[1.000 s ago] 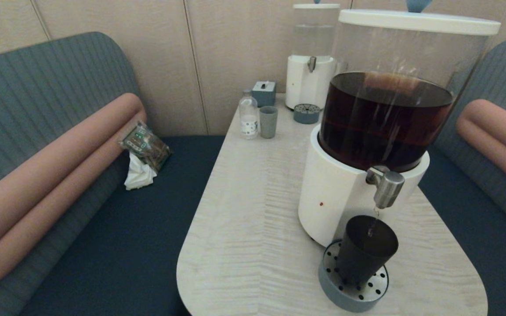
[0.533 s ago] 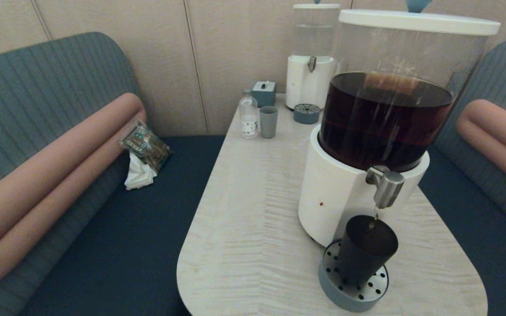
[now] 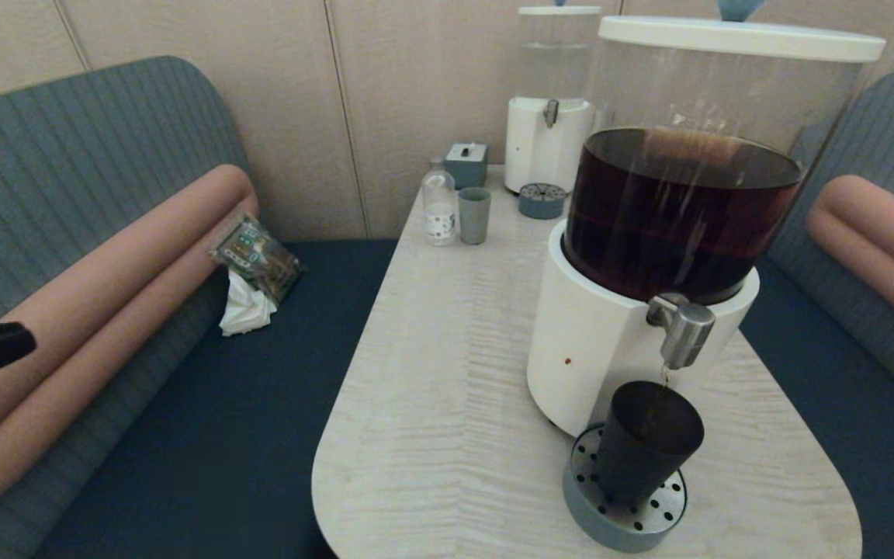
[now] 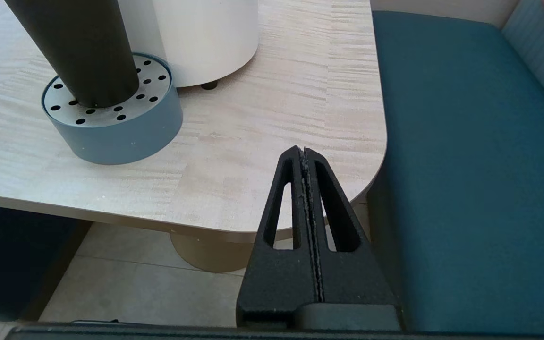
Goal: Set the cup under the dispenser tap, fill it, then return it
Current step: Turn off the faucet
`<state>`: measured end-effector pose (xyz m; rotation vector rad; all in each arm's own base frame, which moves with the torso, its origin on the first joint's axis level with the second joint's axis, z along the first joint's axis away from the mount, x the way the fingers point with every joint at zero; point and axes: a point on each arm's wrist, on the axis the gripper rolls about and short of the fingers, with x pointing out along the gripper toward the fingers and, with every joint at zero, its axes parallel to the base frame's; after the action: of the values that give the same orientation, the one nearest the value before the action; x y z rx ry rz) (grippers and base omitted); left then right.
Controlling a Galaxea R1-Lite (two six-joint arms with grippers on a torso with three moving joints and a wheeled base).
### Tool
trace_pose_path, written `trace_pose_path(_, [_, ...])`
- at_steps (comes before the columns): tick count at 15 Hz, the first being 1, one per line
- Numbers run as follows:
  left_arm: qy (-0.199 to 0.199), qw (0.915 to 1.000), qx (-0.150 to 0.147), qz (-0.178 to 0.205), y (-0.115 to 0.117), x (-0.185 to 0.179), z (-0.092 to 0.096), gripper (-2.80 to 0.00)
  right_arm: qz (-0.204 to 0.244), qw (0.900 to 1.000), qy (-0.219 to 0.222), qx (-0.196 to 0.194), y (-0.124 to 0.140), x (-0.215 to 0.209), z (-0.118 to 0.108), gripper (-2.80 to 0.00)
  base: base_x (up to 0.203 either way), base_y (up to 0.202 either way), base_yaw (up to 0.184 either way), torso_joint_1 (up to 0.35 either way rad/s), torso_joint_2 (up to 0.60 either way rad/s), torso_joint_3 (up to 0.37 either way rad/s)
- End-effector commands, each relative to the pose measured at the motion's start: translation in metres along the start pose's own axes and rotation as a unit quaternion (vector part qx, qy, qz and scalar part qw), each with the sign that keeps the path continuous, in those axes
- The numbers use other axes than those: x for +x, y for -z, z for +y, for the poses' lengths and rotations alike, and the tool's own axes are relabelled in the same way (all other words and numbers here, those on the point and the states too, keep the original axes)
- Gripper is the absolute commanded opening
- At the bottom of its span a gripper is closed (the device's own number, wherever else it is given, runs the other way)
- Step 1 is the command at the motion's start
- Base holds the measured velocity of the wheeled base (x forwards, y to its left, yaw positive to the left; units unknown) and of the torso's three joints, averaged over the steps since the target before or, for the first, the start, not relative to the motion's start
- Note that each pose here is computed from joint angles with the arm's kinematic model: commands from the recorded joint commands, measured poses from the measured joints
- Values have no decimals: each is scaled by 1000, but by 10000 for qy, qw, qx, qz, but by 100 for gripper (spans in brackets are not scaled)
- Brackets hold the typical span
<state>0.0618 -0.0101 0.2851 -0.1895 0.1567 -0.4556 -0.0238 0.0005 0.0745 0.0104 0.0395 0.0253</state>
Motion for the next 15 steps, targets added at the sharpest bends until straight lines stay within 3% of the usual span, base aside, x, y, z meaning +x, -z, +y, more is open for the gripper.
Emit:
trace_pose_path(1, [144, 9986, -222, 456, -6, 36, 14, -280, 8, 10000, -3, 4, 0, 0, 0, -280, 0, 0, 0, 0, 0, 0])
trace_pose_path(4, [244, 9967, -332, 695, -9, 63, 24, -280, 10, 10000, -3, -4, 0, 0, 0, -280, 0, 0, 0, 0, 0, 0])
trace_pose_path(7, [841, 9868, -667, 1214, -6, 95, 24, -280, 10, 10000, -3, 4, 0, 0, 0, -280, 0, 0, 0, 0, 0, 0])
trace_pose_path(10, [1772, 9665, -1032, 1541, -21, 132, 5, -280, 10, 10000, -3, 4, 0, 0, 0, -280, 0, 0, 0, 0, 0, 0])
trace_pose_path(15, [2909, 9272, -861, 2198, -16, 195, -50, -280, 10, 10000, -3, 4, 0, 0, 0, -280, 0, 0, 0, 0, 0, 0])
